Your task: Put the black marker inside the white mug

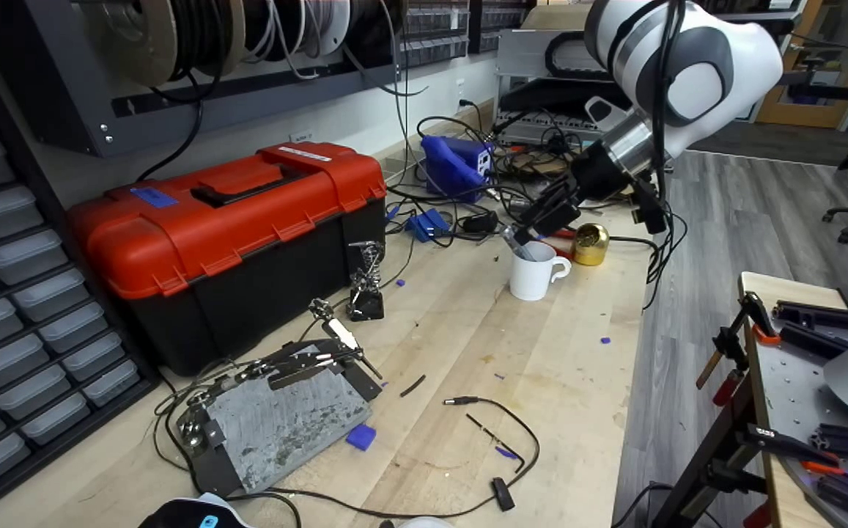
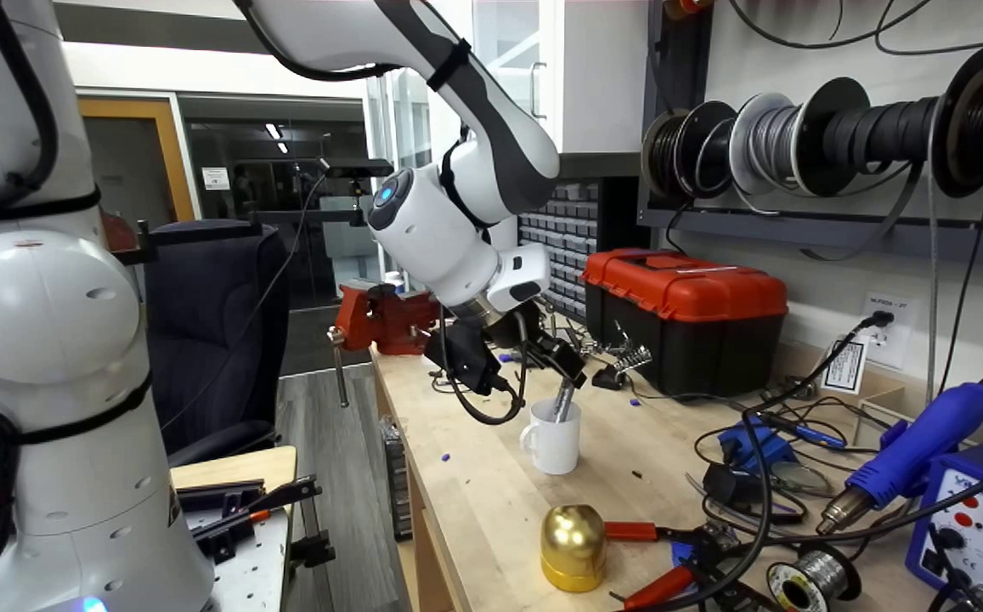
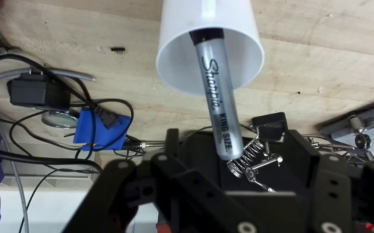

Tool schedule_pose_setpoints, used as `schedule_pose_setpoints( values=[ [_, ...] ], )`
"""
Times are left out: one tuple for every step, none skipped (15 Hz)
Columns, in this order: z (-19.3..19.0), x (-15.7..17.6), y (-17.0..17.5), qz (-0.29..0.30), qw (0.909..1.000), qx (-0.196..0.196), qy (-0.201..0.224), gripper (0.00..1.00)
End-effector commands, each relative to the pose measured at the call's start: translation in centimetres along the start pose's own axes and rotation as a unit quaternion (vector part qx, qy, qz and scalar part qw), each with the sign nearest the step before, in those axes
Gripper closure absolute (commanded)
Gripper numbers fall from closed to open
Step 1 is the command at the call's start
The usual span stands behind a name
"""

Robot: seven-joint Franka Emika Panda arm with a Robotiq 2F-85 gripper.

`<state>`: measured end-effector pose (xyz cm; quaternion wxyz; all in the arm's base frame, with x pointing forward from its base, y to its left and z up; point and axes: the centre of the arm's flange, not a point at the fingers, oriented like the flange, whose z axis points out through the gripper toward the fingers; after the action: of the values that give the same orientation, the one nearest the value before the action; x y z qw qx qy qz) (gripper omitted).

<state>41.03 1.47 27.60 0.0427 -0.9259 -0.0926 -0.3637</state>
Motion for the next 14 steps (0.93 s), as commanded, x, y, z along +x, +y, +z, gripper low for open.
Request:
schedule_pose_setpoints(
  values=[
    [-1.8,-0.7,-1.4,0.011,0.9999,0.004,-0.001,0.00],
    [-1.6,-0.4,-1.8,0.010,0.9998,0.012,-0.011,0.00],
    [-1.4,-0.1,-2.3,0.011,0.9995,0.018,-0.024,0.00],
    [-1.1,0.3,-2.9,0.020,0.9983,0.032,-0.045,0.00],
    [-1.0,0.5,-3.6,0.027,0.9968,0.036,-0.066,0.00],
    [-1.0,0.8,-4.6,0.028,0.9945,0.041,-0.092,0.00],
    [-1.3,1.1,-5.8,0.026,0.9919,0.037,-0.119,0.00],
    [-1.4,1.1,-6.9,0.025,0.9892,0.035,-0.140,0.00],
    [-1.8,1.2,-7.9,0.023,0.9860,0.031,-0.162,0.00],
    [-1.9,1.1,-8.8,0.022,0.9833,0.027,-0.179,0.00],
    [-1.9,0.9,-9.6,0.023,0.9801,0.023,-0.196,0.00],
    [0.9,-5.2,-12.3,0.014,0.9885,0.028,-0.148,0.00],
    [1.3,-6.1,-13.0,0.014,0.9863,0.026,-0.162,0.00],
    [1.6,-6.7,-13.3,0.014,0.9847,0.026,-0.172,0.00]
  ],
)
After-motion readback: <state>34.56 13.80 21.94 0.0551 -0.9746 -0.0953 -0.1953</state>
